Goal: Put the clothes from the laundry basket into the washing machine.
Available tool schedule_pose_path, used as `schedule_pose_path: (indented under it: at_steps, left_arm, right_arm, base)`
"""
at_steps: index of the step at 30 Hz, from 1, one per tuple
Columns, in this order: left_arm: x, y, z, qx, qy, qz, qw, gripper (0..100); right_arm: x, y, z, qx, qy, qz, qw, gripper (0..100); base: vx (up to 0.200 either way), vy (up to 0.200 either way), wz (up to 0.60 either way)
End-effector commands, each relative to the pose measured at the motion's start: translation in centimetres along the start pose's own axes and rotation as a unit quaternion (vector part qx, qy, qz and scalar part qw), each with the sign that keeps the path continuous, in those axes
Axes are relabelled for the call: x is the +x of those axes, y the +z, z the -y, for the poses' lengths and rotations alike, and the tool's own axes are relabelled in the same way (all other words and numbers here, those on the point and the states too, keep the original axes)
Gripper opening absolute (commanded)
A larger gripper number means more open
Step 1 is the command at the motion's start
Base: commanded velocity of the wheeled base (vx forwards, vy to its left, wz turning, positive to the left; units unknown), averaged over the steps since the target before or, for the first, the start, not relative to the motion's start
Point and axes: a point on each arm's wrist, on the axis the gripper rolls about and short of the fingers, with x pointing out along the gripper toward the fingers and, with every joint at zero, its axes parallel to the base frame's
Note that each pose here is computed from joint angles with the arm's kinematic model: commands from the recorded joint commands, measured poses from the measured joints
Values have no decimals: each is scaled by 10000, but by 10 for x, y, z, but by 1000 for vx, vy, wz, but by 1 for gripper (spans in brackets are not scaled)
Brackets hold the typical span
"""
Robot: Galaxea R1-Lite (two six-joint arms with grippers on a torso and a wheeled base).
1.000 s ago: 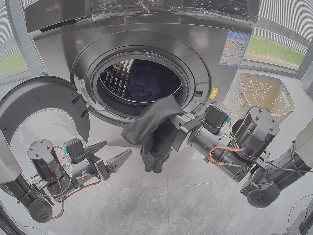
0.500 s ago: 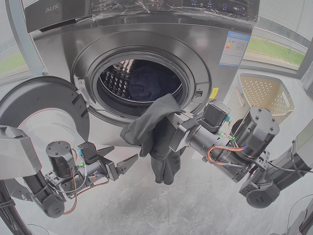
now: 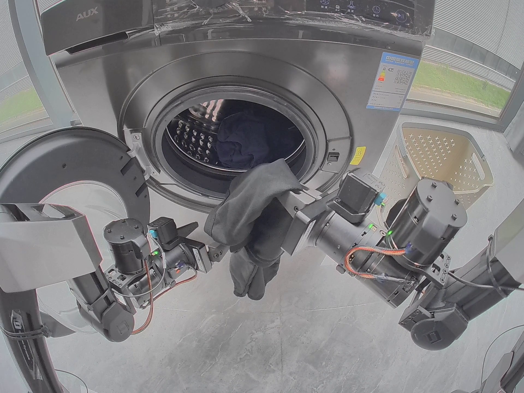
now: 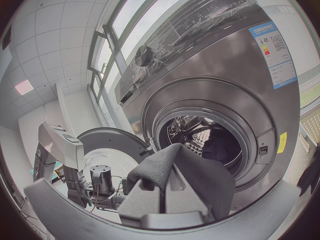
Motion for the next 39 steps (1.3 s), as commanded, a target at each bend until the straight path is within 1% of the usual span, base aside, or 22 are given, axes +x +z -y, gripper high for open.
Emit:
schedule_pose_path:
  at_steps: [1, 5, 6, 11, 16, 20, 22, 23, 26, 30, 31, 35, 38, 39]
  left_arm:
    - [6, -2, 0, 10, -17, 36, 10000, 100]
    - [6, 4, -1, 24, -7, 138, 9999, 100]
    - [4, 11, -1, 23, 11, 243, 9997, 100]
    - [-2, 23, 1, 7, -28, 420, 9991, 100]
    - [2, 24, 3, 28, -166, 445, 9989, 100]
    - [5, 19, 10, 50, -553, 315, 9980, 100]
    - [8, 21, 13, 65, -649, 364, 9972, 100]
    - [12, 23, 13, 87, -664, 438, 9968, 100]
    - [17, 28, 13, 80, -676, 565, 9961, 100]
    - [19, 27, 12, 70, -653, 562, 9963, 100]
    - [19, 25, 12, 65, -646, 532, 9965, 0]
    - [20, 23, 11, 66, -632, 505, 9967, 0]
    - [18, 28, 8, 78, -577, 578, 9966, 0]
    - [14, 34, 7, 93, -547, 661, 9963, 0]
  right_arm:
    - [0, -2, 0, 7, 5, -23, 10000, 0]
    - [0, -2, 0, -1, -4, -29, 10000, 0]
    - [1, -3, 0, -3, -12, -36, 10000, 0]
    - [1, -5, 0, -3, -8, -60, 10000, 0]
    - [2, -7, 0, -5, -19, -89, 10000, 0]
    - [1, -8, 0, -4, -14, -106, 9999, 0]
    - [0, -8, 0, -3, -9, -129, 9999, 0]
    - [0, -9, 0, -3, -17, -128, 9999, 0]
    - [0, -9, 0, 5, -17, -128, 9999, 0]
    - [0, -9, 0, 5, -17, -128, 9999, 0]
    - [0, -9, 0, 5, -17, -128, 9999, 0]
    - [0, -9, 0, 35, -17, -128, 9999, 0]
    - [-1, -10, 0, 55, -28, -150, 9999, 0]
    - [-2, -10, 1, 52, -36, -156, 9999, 0]
  base:
    - [0, 0, 0]
    - [0, 0, 0]
    - [0, 0, 0]
    - [0, 0, 0]
    - [0, 0, 0]
    - [0, 0, 0]
    - [0, 0, 0]
    - [0, 0, 0]
    - [0, 0, 0]
    - [0, 0, 0]
    - [0, 0, 0]
    - [0, 0, 0]
    - [0, 0, 0]
    - [0, 0, 0]
